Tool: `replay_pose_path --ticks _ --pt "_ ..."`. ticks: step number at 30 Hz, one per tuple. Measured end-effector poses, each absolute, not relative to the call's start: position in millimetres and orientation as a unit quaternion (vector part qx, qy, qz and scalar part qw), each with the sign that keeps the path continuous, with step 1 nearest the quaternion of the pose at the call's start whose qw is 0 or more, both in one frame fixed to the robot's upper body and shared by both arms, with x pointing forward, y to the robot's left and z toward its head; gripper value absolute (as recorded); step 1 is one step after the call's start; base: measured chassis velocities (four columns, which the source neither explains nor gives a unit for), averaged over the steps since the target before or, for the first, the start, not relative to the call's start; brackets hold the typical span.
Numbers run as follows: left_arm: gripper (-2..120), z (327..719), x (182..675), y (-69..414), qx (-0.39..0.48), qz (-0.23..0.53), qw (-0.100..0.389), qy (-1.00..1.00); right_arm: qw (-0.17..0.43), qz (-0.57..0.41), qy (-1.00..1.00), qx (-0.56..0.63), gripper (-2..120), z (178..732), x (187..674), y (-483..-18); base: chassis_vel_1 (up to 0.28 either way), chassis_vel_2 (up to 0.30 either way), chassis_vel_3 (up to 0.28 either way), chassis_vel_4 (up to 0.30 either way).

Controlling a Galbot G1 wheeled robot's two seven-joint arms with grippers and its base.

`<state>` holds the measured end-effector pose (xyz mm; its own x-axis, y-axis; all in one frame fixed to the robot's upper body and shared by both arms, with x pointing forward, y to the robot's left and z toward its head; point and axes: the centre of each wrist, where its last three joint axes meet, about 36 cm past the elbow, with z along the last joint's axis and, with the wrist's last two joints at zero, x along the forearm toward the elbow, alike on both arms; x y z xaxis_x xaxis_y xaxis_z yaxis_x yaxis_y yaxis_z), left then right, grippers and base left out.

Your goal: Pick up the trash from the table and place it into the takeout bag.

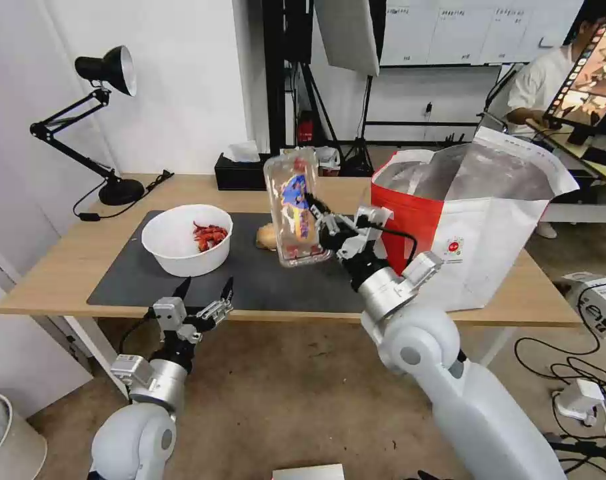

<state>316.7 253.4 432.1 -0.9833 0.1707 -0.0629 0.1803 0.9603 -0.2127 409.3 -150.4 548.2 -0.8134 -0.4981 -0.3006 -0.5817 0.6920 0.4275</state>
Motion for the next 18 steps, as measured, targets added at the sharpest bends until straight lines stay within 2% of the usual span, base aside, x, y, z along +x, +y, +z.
replay_pose_path --ticks 18 --pt "100 434.9 312.1 251.3 0.093 -0.109 0.022 0.989 0.15 0.279 0.911 -0.265 0 584.7 400.4 -184.1 0.0 0.0 0.0 0.0"
